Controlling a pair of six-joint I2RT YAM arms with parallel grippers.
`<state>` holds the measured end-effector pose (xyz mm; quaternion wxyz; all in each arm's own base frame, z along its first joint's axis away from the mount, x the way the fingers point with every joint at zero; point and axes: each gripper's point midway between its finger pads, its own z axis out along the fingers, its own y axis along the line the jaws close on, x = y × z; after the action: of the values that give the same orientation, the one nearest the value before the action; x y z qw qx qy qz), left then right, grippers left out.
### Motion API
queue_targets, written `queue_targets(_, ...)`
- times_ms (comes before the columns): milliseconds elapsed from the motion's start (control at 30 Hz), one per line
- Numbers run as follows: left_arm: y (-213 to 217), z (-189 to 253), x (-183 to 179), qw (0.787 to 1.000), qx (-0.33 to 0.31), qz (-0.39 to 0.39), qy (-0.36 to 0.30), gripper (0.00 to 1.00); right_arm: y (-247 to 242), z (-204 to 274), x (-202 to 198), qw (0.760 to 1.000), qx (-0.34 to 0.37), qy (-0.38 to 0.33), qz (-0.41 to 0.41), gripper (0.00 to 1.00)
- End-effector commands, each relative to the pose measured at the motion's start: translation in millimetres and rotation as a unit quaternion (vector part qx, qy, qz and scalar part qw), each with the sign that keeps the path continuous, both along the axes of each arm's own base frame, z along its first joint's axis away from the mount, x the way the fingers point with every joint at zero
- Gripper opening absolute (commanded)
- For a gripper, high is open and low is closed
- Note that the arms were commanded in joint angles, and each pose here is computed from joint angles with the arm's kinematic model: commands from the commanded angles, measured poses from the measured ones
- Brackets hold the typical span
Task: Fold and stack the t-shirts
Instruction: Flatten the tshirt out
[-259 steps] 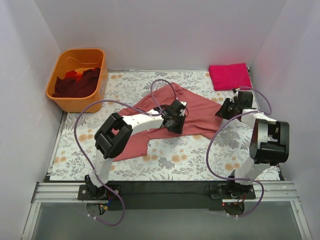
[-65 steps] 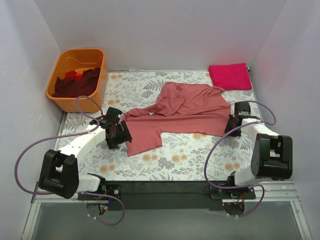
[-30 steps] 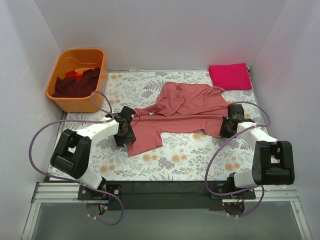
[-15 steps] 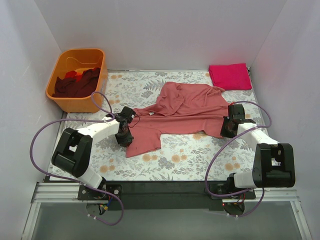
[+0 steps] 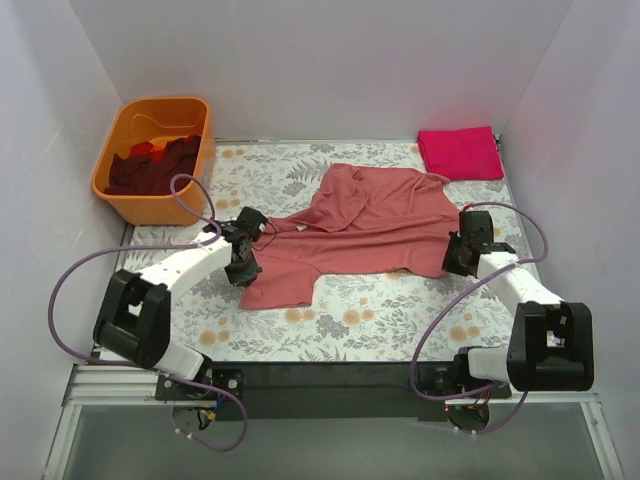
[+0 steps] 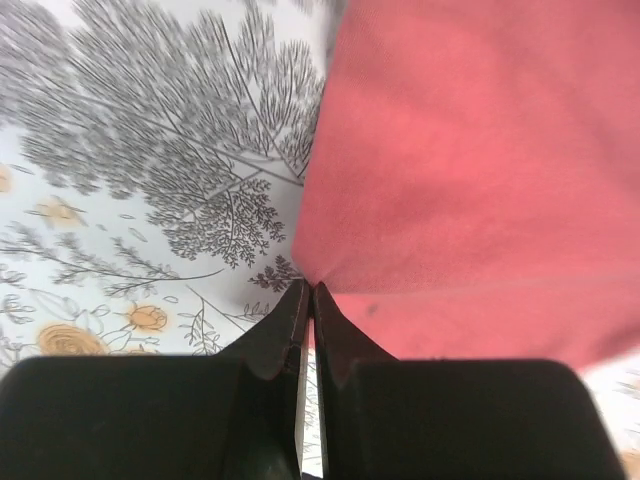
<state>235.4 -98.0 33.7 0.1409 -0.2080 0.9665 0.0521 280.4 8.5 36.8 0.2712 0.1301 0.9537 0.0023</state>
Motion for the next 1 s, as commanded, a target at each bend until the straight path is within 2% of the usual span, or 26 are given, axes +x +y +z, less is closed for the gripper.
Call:
queue_targets(0,18,74,33,0.991,0.022,0.04,-0.123,0.0,2,37,18,0.998,0.011,-0.063,-0.016,0.01)
queue_targets(167,26,152,53,0.976,0.029,0.051,-0.21,0.0,-3,93,19,0.992,0.005,-0.123,-0.029,0.01)
queue_targets(300,40,206,48,0.962,0.036,0.058,-0.265,0.0,-7,155,14,0.982,0.0,-0.184,-0.031,0.01)
queue_targets(433,50,273,44,0.938,0.022,0.065,-0.34,0.0,-9,221,5,0.969,-0.004,-0.246,-0.027,0.01)
queue_targets(600,64,361,34,0.897,-0.004,0.084,-0.434,0.0,-17,302,-16,0.943,-0.02,-0.331,-0.029,0.01)
queue_targets(767,74,419,13,0.862,-0.03,0.082,-0.499,0.0,-19,383,-49,0.907,-0.026,-0.421,-0.02,0.01)
queue_targets(933,88,486,-23,0.802,-0.07,0.072,-0.589,0.0,-21,437,-87,0.876,-0.039,-0.48,-0.01,0.01)
queue_targets(967,92,493,-28,0.796,-0.064,0.069,-0.597,0.0,-22,444,-93,0.872,-0.042,-0.488,-0.011,0.01)
